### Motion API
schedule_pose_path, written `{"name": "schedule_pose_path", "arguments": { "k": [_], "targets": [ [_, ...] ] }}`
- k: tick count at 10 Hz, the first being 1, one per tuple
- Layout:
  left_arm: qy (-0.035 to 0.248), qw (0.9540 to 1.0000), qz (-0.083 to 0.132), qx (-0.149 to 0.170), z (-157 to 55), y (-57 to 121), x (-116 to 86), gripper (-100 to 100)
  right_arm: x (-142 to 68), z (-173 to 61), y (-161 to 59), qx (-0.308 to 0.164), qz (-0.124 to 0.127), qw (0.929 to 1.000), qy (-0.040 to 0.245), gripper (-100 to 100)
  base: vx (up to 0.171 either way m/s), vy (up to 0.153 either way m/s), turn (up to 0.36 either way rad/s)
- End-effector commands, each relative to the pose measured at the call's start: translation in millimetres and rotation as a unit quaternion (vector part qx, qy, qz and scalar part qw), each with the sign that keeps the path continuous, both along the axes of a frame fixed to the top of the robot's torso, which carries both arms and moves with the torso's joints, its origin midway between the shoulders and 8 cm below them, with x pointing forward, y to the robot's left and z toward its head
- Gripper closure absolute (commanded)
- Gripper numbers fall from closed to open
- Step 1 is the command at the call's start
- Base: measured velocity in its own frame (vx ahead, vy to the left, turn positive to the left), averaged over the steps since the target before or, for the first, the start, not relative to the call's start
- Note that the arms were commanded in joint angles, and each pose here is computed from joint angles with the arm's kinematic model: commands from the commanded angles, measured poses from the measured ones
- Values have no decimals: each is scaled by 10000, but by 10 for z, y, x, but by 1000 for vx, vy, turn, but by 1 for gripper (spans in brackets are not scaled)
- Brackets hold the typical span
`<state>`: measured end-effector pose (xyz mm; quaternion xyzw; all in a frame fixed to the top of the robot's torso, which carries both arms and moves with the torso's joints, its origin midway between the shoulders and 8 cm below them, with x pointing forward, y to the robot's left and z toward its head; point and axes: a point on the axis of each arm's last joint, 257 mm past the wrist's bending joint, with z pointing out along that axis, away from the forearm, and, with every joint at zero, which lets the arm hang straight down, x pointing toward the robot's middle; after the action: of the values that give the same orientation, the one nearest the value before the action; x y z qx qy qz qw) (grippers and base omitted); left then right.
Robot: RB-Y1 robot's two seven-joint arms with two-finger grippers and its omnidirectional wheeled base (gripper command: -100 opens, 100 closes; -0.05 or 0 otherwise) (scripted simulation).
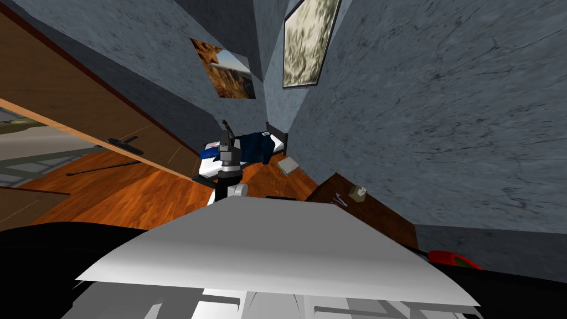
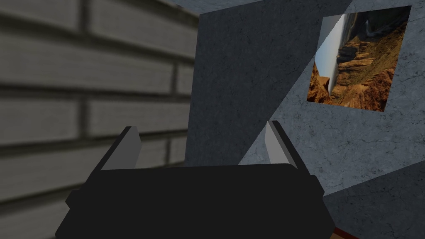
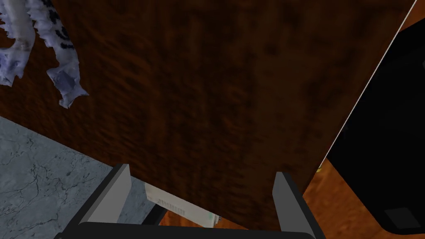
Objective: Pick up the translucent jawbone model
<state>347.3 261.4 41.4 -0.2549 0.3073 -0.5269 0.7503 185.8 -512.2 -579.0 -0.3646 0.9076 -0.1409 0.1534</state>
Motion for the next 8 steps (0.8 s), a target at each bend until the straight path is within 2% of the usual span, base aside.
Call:
{"name": "schedule_pose_path", "arguments": {
  "k": [1, 2, 5, 6, 7, 8],
  "targets": [
    [0, 10000, 0, 0, 0, 0, 0, 0, -131, -3, -179, -235, 100, 9995, 183, -100, 43, -43, 99],
    [0, 10000, 0, 0, 0, 0, 0, 0, -245, -7, -331, -487, 281, 9977, 369, -100, 80, -79, 180],
    [0, 10000, 0, 0, 0, 0, 0, 0, -247, -6, -337, -513, 317, 9975, 381, -100, 36, -21, 18],
    [0, 10000, 0, 0, 0, 0, 0, 0, -348, -7, -460, -688, 419, 9953, 532, -100, 24, -11, 97],
    [0, 10000, 0, 0, 0, 0, 0, 0, -350, -6, -463, -703, 442, 9951, 540, -100, 39, -26, 62],
    [0, 10000, 0, 0, 0, 0, 0, 0, -441, -4, -570, -861, 546, 9924, 681, -100, 60, -39, 88]
  ]
}}
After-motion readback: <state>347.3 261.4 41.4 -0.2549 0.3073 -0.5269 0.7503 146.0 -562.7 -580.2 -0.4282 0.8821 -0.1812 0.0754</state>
